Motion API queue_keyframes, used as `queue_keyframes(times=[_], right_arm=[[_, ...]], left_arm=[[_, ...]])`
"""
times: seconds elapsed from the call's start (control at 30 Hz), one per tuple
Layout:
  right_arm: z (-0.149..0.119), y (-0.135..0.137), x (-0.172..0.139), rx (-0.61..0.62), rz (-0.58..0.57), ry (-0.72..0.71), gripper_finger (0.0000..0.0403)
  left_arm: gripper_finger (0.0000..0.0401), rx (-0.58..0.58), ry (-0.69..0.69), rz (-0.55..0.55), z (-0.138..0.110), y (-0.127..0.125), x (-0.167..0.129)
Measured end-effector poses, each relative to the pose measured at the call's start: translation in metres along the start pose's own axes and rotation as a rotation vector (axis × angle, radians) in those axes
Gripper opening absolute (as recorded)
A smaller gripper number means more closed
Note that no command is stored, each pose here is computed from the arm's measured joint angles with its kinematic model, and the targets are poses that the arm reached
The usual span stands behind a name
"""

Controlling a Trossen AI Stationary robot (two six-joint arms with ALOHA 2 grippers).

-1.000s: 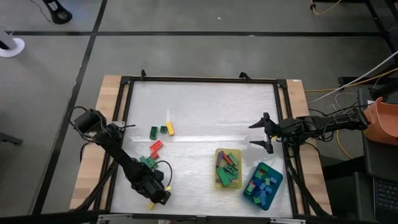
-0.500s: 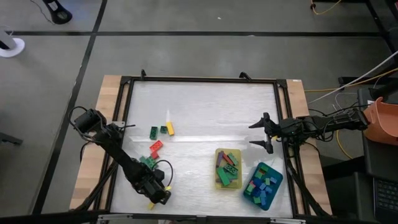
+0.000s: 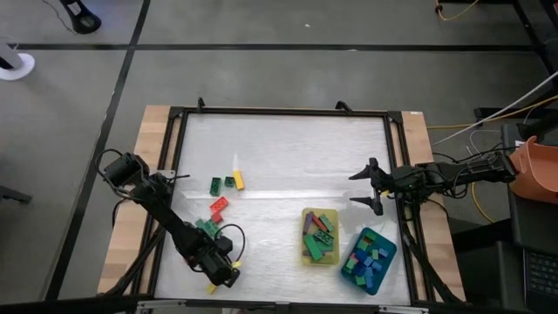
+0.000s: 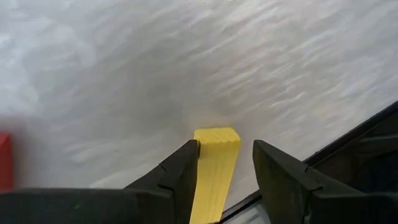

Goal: Sort blocks by size
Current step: Put the long yellow block into the yellow bin

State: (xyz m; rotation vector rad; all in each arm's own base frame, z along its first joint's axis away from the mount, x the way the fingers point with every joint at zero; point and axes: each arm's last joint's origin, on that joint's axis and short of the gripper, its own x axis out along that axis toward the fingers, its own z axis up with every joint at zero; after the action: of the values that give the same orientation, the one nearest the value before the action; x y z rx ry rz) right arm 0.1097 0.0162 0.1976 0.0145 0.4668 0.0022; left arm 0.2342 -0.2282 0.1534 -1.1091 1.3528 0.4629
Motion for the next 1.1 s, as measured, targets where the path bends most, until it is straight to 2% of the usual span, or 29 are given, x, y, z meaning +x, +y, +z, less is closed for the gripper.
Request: queue_keyframes(times=[0.5,0.87,1.1], right_arm=[[0.0,0.0,0.0,0.0,0.0,0.0,0.0344],[0.0,0.0,0.0,0.0,0.0,0.0,0.0344],[0.0,0.0,0.0,0.0,0.0,0.001,0.0344]], left_arm=[[0.0141,0.126,-0.007,-0.003,0.0002,-0.0003,0.0002],[0.0143,0.037,-0.008,0.008,0.0007,0.0006,0.0001],[0.0194,0.035,-0.012,0.032,0.0012,0.003,0.0001]])
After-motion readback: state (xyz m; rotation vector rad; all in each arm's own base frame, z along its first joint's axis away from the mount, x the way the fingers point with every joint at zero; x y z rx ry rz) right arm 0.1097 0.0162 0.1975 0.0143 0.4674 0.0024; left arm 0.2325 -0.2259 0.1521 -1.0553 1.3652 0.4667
